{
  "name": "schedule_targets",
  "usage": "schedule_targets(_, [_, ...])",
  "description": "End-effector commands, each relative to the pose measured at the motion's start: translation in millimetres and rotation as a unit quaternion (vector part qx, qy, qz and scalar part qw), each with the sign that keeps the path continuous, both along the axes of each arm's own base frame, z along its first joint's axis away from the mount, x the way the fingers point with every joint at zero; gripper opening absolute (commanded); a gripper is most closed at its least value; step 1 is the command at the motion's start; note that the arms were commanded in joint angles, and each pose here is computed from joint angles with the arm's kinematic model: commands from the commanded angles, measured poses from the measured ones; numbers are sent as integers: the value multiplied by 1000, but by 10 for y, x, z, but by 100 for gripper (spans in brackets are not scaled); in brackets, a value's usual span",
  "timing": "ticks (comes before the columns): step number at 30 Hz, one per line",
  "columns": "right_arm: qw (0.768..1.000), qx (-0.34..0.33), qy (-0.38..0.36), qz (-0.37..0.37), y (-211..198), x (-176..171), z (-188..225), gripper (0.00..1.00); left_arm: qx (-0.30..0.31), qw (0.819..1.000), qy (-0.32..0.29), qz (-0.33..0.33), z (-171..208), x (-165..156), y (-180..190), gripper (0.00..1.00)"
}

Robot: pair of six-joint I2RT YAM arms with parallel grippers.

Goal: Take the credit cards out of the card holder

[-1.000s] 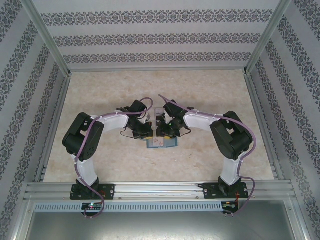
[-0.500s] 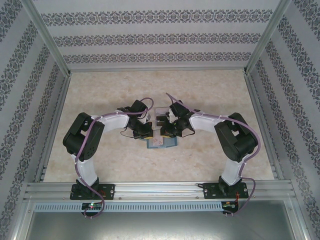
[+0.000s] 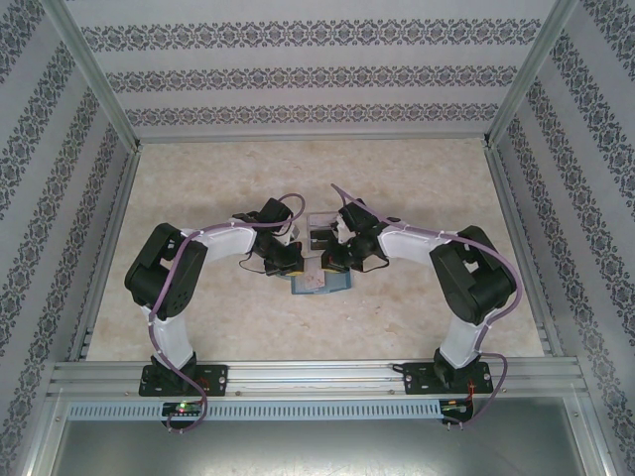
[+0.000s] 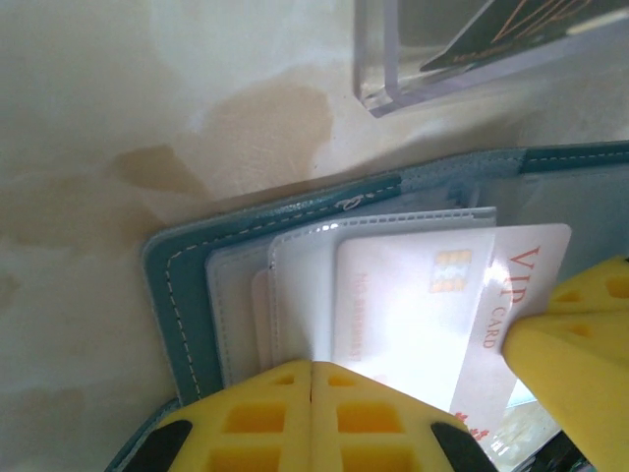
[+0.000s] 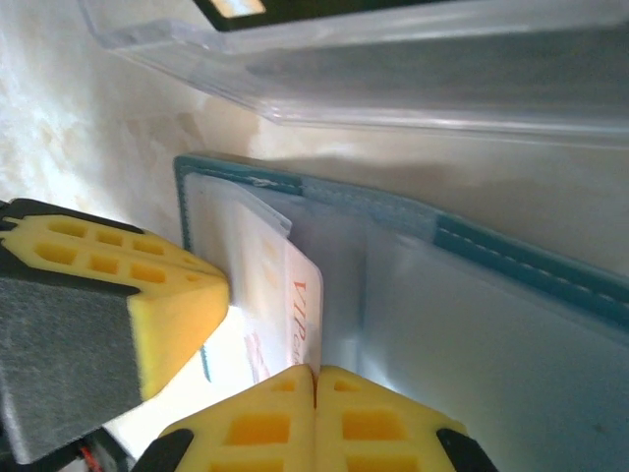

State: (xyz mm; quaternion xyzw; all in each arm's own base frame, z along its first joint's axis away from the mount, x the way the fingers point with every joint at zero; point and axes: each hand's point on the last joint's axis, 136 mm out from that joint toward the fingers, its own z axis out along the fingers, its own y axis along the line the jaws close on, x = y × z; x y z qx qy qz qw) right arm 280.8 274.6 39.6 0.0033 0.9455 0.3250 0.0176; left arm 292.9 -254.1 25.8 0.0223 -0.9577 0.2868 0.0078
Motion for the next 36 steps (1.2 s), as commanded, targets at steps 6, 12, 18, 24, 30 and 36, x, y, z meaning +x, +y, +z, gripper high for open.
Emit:
schedule_targets(6, [995, -97, -19, 5, -356, -11, 6, 1, 45, 998, 31, -13, -226, -173, 100, 0])
schedule_targets(12, [991, -134, -24, 13, -454, -7, 5, 0, 44, 998, 30, -13, -223, -165, 96, 0])
schedule_targets(18, [987, -155, -31, 18, -491, -8, 21, 0, 46, 998, 31, -13, -232, -173, 101, 0])
schedule_targets(24, [985, -167, -37, 24, -479, -14, 51, 0, 46, 998, 31, -12, -227, -171, 102, 0])
schedule_targets(30, [983, -174, -46, 27, -446, -9, 98, 0, 46, 998, 31, -12, -217, -178, 109, 0])
schedule_targets(36, [988, -147, -42, 29, -295, -30, 136, 2, 46, 998, 31, -11, -213, -173, 105, 0])
